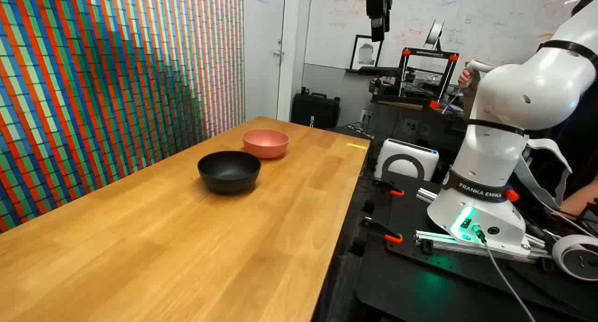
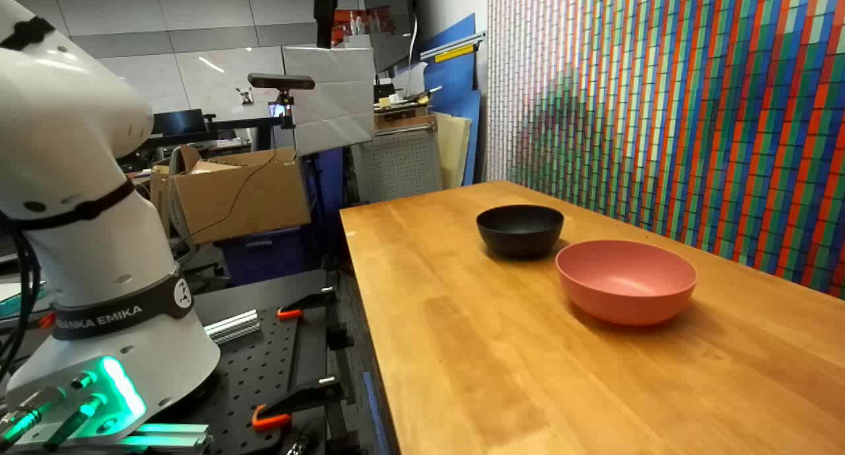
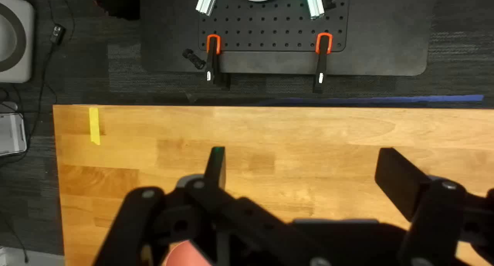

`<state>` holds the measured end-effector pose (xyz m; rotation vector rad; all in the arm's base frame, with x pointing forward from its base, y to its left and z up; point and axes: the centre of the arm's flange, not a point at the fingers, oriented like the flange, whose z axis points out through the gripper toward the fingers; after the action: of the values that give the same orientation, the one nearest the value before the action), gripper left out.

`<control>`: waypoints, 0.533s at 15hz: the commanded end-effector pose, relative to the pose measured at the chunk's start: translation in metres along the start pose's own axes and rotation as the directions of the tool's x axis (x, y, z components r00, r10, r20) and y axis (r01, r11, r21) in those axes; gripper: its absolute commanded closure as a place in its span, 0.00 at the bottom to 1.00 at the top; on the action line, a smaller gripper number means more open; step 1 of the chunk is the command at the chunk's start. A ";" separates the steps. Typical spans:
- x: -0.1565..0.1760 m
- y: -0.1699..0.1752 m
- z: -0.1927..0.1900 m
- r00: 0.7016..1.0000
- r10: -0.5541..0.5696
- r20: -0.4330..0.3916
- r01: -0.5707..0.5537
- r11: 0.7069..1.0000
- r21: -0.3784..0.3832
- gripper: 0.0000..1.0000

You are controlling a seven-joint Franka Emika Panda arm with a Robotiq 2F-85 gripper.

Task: Pick up the black bowl and put it in the light red bowl

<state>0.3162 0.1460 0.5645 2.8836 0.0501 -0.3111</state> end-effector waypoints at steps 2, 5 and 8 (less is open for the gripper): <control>-0.001 0.000 -0.002 1.000 0.000 -0.006 0.000 1.000 0.001 0.00; 0.001 -0.001 -0.004 1.000 -0.003 -0.010 0.003 1.000 -0.002 0.00; 0.028 -0.011 -0.012 0.997 -0.010 -0.080 0.012 0.999 0.030 0.00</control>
<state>0.3203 0.1490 0.5647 2.8941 0.0621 -0.2822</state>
